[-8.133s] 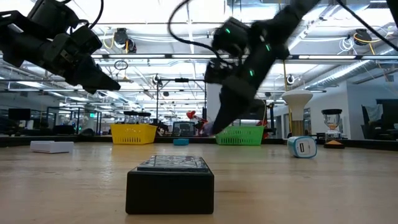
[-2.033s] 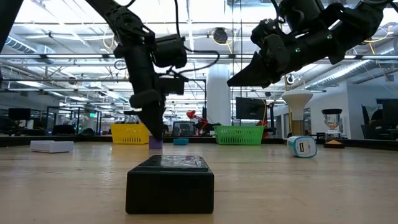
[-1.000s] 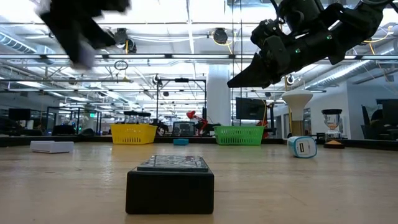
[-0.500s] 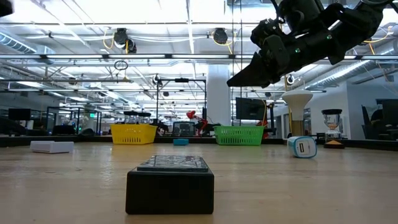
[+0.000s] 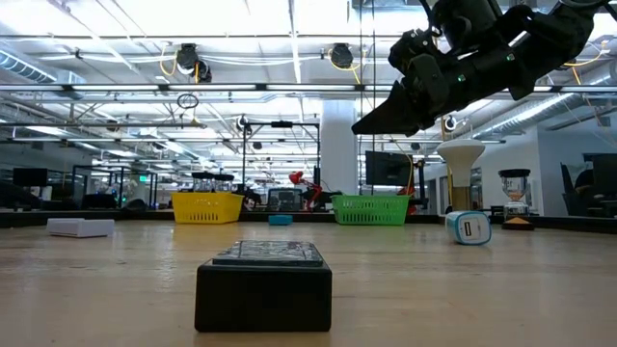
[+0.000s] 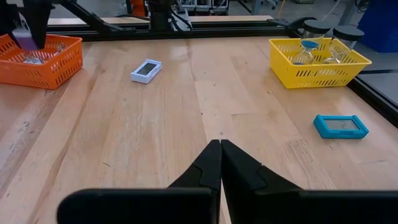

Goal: Pick & Place Office items
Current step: Put the top purple charger adapter into the orange bin

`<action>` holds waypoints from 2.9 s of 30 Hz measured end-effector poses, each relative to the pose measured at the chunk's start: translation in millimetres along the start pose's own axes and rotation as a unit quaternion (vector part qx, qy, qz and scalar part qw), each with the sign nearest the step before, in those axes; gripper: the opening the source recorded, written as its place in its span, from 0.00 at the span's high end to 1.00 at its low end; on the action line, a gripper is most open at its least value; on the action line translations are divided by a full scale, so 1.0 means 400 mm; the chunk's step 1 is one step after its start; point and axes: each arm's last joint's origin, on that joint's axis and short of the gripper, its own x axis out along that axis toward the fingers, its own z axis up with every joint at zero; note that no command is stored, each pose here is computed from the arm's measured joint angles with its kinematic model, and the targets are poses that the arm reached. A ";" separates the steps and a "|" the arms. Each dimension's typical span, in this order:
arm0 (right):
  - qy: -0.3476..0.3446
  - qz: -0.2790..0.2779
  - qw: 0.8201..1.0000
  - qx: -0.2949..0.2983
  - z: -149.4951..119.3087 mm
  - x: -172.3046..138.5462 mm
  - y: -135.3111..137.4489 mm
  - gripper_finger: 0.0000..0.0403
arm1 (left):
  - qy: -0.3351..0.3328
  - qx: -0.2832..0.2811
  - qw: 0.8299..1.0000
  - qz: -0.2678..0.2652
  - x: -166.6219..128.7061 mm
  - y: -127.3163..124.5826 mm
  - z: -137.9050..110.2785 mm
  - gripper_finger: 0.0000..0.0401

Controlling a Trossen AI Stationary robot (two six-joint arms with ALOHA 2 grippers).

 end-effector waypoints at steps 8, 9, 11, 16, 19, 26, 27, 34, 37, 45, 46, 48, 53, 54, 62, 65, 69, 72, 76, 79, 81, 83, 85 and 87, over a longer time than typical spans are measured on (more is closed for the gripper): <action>0.000 0.000 1.000 -0.001 0.000 0.000 0.000 1.00 | 0.018 0.010 0.999 0.026 0.042 -0.023 -0.019 0.67; 0.000 0.000 1.000 -0.001 0.000 0.000 0.000 1.00 | 0.020 0.010 0.999 0.028 0.046 -0.026 -0.022 0.67; 0.000 0.000 1.000 -0.001 0.000 0.000 0.000 1.00 | 0.022 0.014 0.999 0.029 0.055 -0.033 -0.026 0.67; 0.000 0.000 1.000 0.000 0.000 0.000 0.000 1.00 | 0.017 0.016 0.999 0.023 0.075 -0.045 -0.024 0.67; 0.000 0.000 1.000 0.000 0.000 0.000 0.000 1.00 | 0.017 0.017 0.999 0.031 0.080 -0.044 -0.024 0.67; 0.000 0.000 1.000 0.000 0.000 0.000 0.000 1.00 | 0.020 0.012 0.999 0.029 0.080 -0.044 -0.024 0.54; 0.000 0.000 1.000 0.000 0.000 0.000 0.000 1.00 | 0.020 0.012 0.999 0.028 0.080 -0.044 -0.024 0.53; 0.000 0.000 1.000 0.000 0.000 0.000 0.000 1.00 | 0.028 0.027 0.999 0.026 0.080 -0.043 -0.026 0.56; 0.000 0.000 1.000 0.000 0.000 0.000 0.000 1.00 | 0.035 0.020 0.999 0.021 0.081 -0.041 -0.023 0.57; 0.001 0.000 1.000 0.000 -0.001 0.000 0.000 1.00 | 0.050 0.006 0.999 0.016 0.082 -0.030 -0.014 0.49; 0.001 0.000 1.000 0.000 -0.001 0.000 0.000 1.00 | 0.054 0.006 0.998 0.018 0.082 -0.028 -0.015 0.48; 0.001 0.000 1.000 0.000 -0.001 0.000 0.000 1.00 | 0.062 0.006 0.998 0.027 0.078 -0.025 -0.015 0.45; 0.001 0.000 1.000 0.000 -0.001 0.000 0.000 1.00 | 0.063 0.018 0.997 0.036 0.062 -0.028 -0.008 0.43; 0.001 0.000 1.000 0.000 -0.001 0.000 0.000 1.00 | 0.061 0.018 0.997 0.036 0.059 -0.030 -0.006 0.43; 0.001 0.000 1.000 0.000 -0.001 0.000 0.000 1.00 | 0.057 0.021 0.997 0.047 0.057 -0.028 -0.006 0.43; 0.001 0.001 1.000 0.000 -0.001 0.000 0.000 1.00 | 0.054 0.027 0.997 0.049 0.056 -0.030 -0.008 0.43; 0.001 0.001 1.000 0.000 -0.001 0.000 0.000 1.00 | 0.050 0.029 0.997 0.052 0.056 -0.031 -0.009 0.43; 0.001 0.001 1.000 0.000 -0.001 0.000 0.000 1.00 | 0.052 0.020 0.997 0.051 0.056 -0.031 -0.010 0.43; 0.001 0.002 1.000 0.000 -0.001 0.000 0.000 1.00 | 0.068 0.008 0.997 0.037 0.056 -0.034 -0.012 0.43; 0.001 0.002 1.000 0.000 -0.001 0.000 0.000 1.00 | 0.067 0.014 0.997 0.032 0.047 -0.043 -0.010 0.43; 0.001 0.002 1.000 0.000 -0.001 0.000 0.000 1.00 | 0.062 0.021 0.997 0.033 0.036 -0.049 -0.006 0.43; 0.001 0.002 1.000 0.000 -0.001 0.000 0.000 1.00 | 0.058 0.025 0.997 0.044 0.022 -0.052 0.000 0.43; 0.001 0.002 1.000 0.000 -0.001 0.000 0.000 1.00 | 0.052 0.028 0.997 0.055 0.011 -0.053 0.005 0.43; 0.002 0.002 1.000 0.000 -0.001 0.000 0.000 1.00 | 0.041 0.030 0.997 0.063 0.006 -0.055 0.008 0.43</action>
